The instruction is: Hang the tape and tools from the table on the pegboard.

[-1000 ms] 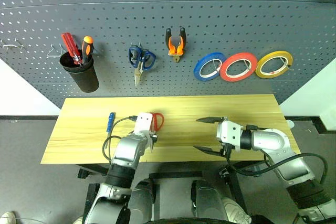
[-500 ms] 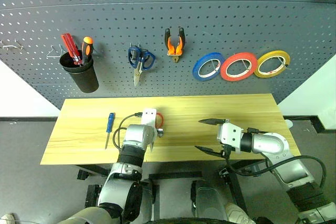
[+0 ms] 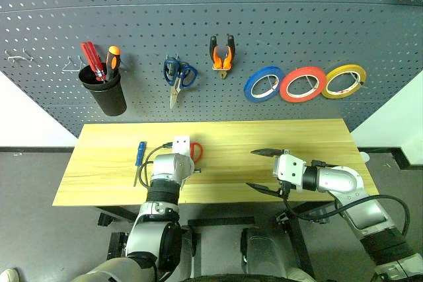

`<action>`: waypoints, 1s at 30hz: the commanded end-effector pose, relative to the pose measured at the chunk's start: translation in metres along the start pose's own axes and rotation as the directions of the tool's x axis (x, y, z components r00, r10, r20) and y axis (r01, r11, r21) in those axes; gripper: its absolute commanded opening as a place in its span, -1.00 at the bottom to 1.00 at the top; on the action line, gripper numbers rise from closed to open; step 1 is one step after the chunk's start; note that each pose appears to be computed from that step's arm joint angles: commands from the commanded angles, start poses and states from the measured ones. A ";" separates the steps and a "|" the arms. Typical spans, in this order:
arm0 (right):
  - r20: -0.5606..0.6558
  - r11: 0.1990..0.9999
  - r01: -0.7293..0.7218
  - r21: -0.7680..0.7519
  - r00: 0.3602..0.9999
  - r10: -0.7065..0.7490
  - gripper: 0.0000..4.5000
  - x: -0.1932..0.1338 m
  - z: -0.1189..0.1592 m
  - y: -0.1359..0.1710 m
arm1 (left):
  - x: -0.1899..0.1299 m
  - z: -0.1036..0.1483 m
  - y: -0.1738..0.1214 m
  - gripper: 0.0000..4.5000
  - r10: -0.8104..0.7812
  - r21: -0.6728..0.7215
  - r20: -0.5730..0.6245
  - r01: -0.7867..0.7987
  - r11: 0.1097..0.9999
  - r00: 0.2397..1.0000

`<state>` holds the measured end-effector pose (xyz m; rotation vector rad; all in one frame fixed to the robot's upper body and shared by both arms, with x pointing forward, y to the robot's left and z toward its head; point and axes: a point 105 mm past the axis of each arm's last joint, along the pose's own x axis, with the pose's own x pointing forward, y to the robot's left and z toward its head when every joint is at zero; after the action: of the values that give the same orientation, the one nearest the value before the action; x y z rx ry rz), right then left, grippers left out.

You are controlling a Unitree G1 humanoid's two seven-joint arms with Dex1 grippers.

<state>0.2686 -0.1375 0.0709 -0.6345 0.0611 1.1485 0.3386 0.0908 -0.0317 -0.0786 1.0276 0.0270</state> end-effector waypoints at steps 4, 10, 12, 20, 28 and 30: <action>0.061 1.000 0.028 0.005 0.998 -0.029 1.00 0.000 0.013 -0.009 | 0.000 -0.009 -0.004 -0.55 -0.036 0.008 -0.034 0.036 0.999 0.999; 0.085 0.999 0.046 0.026 0.995 -0.048 1.00 -0.003 0.017 -0.012 | -0.028 0.025 0.012 -0.55 -0.159 0.046 0.220 0.152 0.987 0.962; 0.109 0.998 0.057 0.032 0.992 -0.061 1.00 -0.004 0.022 -0.016 | -0.045 0.032 0.021 -0.55 -0.234 0.126 0.322 0.203 0.971 0.917; 0.308 0.993 0.108 0.046 0.944 -0.117 1.00 -0.008 0.066 -0.039 | -0.093 0.027 0.068 -0.55 -0.366 0.396 0.597 0.135 0.908 0.713; 0.469 0.995 0.061 0.082 0.878 -0.093 1.00 -0.015 0.111 -0.057 | -0.145 0.054 0.099 -0.55 -0.375 0.328 0.837 0.183 0.927 0.397; 0.491 0.995 0.031 0.091 0.868 -0.072 1.00 -0.017 0.117 -0.059 | -0.158 0.063 0.102 -0.55 -0.378 0.329 0.868 0.197 0.924 0.323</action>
<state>0.2861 -0.1095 0.1784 -0.2537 -0.2735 1.1958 0.3058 0.1973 0.1011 -0.0755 -0.0507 -0.3170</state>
